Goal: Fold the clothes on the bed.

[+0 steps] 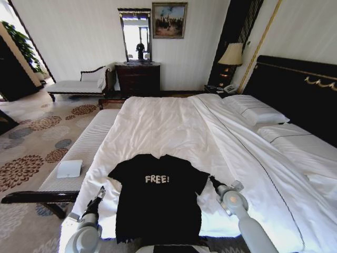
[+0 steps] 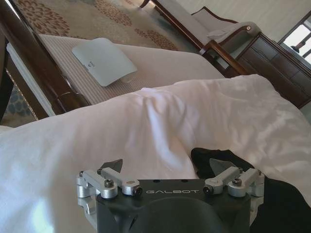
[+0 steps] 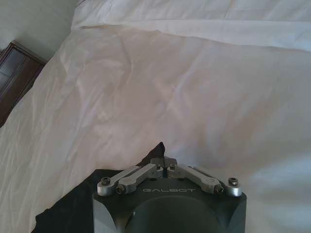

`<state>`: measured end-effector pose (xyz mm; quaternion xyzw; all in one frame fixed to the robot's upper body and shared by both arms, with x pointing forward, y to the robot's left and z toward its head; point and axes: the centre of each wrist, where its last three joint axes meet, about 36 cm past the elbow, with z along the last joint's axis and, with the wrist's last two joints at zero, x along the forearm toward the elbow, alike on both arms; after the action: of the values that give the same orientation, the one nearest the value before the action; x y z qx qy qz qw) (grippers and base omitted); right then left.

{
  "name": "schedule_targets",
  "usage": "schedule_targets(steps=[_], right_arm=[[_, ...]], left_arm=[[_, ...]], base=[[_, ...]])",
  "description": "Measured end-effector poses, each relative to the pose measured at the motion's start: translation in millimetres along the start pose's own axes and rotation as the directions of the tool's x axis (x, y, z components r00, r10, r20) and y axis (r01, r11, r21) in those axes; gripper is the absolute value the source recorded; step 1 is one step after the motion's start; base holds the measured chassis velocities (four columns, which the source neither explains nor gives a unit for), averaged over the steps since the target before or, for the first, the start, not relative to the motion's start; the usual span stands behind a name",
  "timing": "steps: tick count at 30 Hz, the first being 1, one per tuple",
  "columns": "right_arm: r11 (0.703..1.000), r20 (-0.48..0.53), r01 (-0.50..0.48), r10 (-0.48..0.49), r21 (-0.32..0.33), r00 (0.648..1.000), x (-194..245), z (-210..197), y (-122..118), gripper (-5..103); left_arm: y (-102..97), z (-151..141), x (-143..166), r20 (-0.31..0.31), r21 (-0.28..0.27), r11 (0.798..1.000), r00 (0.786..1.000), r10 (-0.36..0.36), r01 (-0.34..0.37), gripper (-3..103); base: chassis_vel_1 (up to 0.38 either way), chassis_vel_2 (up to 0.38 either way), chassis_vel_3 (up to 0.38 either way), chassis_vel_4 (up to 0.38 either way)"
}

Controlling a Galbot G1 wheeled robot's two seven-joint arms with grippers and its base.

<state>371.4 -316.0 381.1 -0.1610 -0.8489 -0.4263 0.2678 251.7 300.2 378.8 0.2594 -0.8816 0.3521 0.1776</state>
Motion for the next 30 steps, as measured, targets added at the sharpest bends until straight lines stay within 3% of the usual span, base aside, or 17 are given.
schedule_targets(steps=[10, 16, 22, 26, 30], right_arm=[[0.999, 0.009, -0.036, 0.036, -0.02, 0.999, 8.6, -12.0, -3.8, 0], [1.0, -0.01, -0.015, 0.015, -0.016, 1.0, 8.6, -0.9, 5.5, 0], [0.994, -0.031, 0.094, -0.093, 0.056, 0.995, 17.3, 25.7, 29.6, 0], [0.971, -0.078, 0.201, -0.191, 0.133, 0.978, 22.8, 52.4, 47.9, 0], [0.952, -0.128, 0.262, -0.244, 0.156, 0.961, 24.1, 72.4, 61.8, 0]], left_arm=[[5.4, -8.5, -6.3, -0.01, 0.005, 1.0, 1.0, -0.002, 0.002, 100], [7.4, -11.0, -7.2, -0.01, 0.002, 1.0, 1.0, -0.005, 0.005, 100], [11.7, -12.2, -7.4, -0.01, -0.001, 1.0, 1.0, -0.016, 0.016, 100], [13.2, -10.4, -6.8, -0.008, 0.0, 1.0, 1.0, -0.026, 0.026, 100], [14.4, -10.8, -6.4, -0.002, 0.0, 0.999, 0.999, -0.033, 0.033, 100]], base=[[0.0, 0.0, 0.0, 0.0], [0.0, 0.0, 0.0, 0.0], [0.0, 0.0, 0.0, 0.0], [0.0, 0.0, 0.0, 0.0], [0.0, 0.0, 0.0, 0.0]])
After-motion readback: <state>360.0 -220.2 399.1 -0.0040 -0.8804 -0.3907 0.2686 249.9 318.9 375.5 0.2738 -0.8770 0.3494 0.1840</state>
